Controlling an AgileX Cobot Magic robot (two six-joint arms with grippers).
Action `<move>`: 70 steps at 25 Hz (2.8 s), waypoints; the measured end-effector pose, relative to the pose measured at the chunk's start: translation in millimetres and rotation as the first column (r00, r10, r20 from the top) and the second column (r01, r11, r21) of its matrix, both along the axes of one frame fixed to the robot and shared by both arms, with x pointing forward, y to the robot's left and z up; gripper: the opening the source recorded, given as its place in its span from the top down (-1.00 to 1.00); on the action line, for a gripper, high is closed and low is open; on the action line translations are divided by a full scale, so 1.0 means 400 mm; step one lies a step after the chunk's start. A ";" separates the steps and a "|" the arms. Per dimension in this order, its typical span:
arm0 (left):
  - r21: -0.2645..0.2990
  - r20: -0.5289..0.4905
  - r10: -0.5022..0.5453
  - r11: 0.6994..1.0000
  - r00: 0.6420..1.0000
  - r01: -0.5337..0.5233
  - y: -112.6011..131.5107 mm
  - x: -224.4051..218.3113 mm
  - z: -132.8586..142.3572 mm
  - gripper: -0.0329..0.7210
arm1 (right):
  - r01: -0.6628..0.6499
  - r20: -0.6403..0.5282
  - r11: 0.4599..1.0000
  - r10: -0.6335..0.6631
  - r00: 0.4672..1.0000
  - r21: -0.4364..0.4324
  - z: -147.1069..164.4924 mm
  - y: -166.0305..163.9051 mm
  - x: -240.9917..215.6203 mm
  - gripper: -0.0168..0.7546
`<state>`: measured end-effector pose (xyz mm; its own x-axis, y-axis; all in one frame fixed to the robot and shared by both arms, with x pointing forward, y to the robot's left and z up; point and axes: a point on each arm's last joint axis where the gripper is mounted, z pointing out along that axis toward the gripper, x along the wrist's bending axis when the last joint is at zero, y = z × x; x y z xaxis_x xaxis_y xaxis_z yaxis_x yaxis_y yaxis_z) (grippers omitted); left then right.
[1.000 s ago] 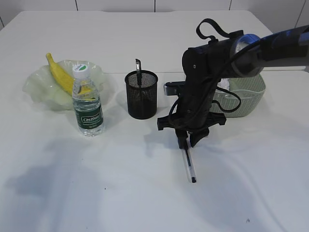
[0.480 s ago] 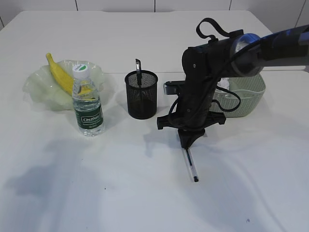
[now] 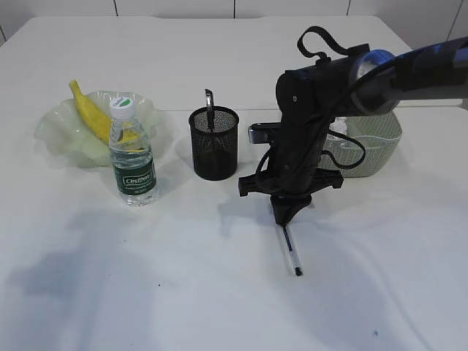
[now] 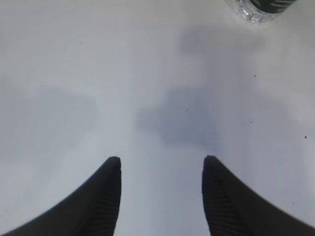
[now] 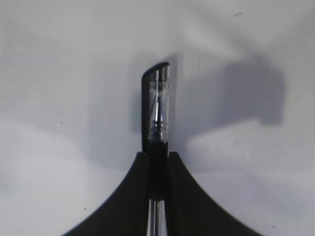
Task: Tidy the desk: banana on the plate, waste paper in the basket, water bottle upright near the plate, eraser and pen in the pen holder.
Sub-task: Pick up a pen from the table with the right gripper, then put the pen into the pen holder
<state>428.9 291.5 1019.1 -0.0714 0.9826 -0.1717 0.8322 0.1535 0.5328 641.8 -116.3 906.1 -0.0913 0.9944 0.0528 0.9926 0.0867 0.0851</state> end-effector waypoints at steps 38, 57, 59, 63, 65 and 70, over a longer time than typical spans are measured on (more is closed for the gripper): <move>0.000 0.004 0.001 1.000 1.000 -0.001 0.000 0.001 0.000 -0.06 | -0.224 0.709 0.964 0.057 0.703 0.145 0.234 -0.074 -0.156 0.88; 0.000 0.007 0.001 1.000 1.000 -0.001 0.000 0.001 0.001 -0.06 | -0.376 0.974 0.908 -0.119 0.193 0.185 0.252 -0.024 -0.065 0.88; 0.000 0.007 0.001 1.000 1.000 -0.001 0.000 0.001 0.001 -0.05 | -0.385 0.976 0.904 -0.127 0.176 0.187 0.238 -0.017 -0.052 0.88; 0.001 0.012 0.002 1.000 1.000 -0.002 0.000 0.002 0.001 -0.05 | -0.400 0.980 0.898 -0.135 0.143 0.182 0.225 -0.001 -0.021 0.88; 0.001 0.020 0.003 1.000 1.000 -0.003 0.001 0.004 0.003 -0.05 | -0.411 0.983 0.895 -0.130 0.130 0.172 0.224 0.008 -0.006 0.88; 0.002 0.030 0.005 1.000 1.000 -0.005 0.001 0.006 0.004 -0.05 | -0.430 0.987 0.890 -0.112 0.120 0.153 0.202 0.027 0.024 0.89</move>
